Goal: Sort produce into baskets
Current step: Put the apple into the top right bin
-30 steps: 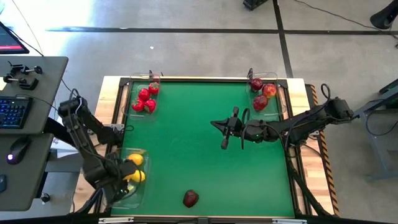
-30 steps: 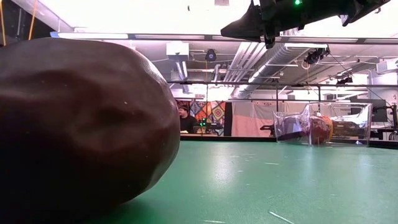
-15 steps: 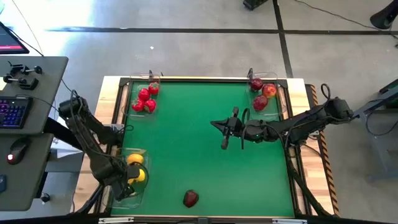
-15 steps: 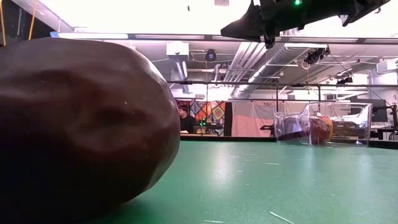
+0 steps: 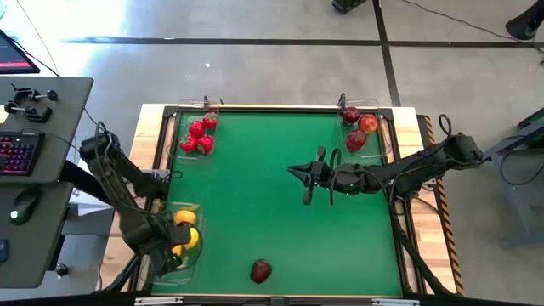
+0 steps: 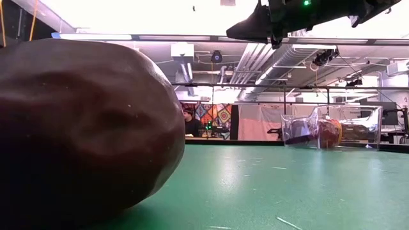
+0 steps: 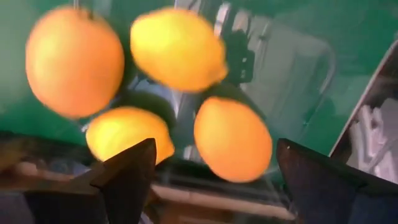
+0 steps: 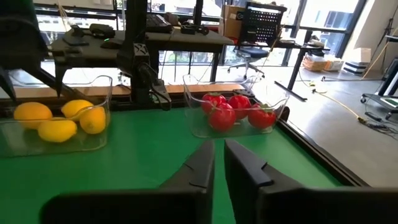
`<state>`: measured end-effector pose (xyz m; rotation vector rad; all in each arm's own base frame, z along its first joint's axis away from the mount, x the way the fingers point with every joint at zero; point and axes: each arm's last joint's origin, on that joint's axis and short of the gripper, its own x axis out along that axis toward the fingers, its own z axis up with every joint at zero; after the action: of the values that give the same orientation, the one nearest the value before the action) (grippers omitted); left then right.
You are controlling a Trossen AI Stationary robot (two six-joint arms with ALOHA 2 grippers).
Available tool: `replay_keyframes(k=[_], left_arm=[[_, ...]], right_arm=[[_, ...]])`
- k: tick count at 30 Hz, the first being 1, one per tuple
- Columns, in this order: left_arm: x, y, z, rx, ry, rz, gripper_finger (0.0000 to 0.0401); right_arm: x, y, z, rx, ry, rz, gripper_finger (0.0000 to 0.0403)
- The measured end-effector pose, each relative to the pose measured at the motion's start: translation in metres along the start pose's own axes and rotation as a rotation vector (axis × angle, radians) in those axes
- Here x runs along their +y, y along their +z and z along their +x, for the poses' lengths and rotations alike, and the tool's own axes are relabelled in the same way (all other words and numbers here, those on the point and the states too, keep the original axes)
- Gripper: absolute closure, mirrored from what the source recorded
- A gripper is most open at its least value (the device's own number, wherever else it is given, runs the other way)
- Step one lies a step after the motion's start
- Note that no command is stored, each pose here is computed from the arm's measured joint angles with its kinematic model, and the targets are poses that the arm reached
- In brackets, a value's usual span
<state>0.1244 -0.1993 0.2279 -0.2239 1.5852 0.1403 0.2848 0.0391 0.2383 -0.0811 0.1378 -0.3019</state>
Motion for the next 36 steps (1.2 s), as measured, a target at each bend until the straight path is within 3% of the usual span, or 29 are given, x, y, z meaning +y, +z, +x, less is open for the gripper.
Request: replay_keyframes(k=[3, 10, 16, 20, 25, 31, 36], left_arm=[[-0.003, 0.001, -0.006, -0.087, -0.007, 0.028, 0.0082], [-0.002, 0.007, -0.027, -0.444, -0.064, 0.091, 0.0086], [0.002, 0.037, -0.041, -0.626, -0.102, 0.166, 0.0086], [0.003, 0.068, -0.039, -0.707, -0.049, 0.232, 0.0088], [-0.001, 0.111, -0.030, -0.794, -0.029, 0.307, 0.0120], [-0.022, 0.143, -0.017, -0.841, -0.225, 0.538, 0.0217], [-0.028, 0.162, 0.009, -0.798, -0.248, 0.652, 0.0322]], right_arm=[[0.002, 0.000, -0.001, -0.001, 0.009, -0.019, 0.0347], [0.011, 0.000, -0.005, -0.004, 0.045, -0.051, 0.0256], [0.019, 0.005, -0.008, -0.018, 0.068, -0.062, 0.0231], [0.022, 0.005, -0.010, -0.021, 0.047, -0.101, 0.0249], [0.024, 0.004, -0.012, -0.013, 0.035, -0.137, 0.0307], [0.024, 0.000, -0.012, 0.025, 0.038, -0.165, 0.0391], [0.024, 0.000, -0.012, 0.029, 0.038, -0.167, 0.0392]])
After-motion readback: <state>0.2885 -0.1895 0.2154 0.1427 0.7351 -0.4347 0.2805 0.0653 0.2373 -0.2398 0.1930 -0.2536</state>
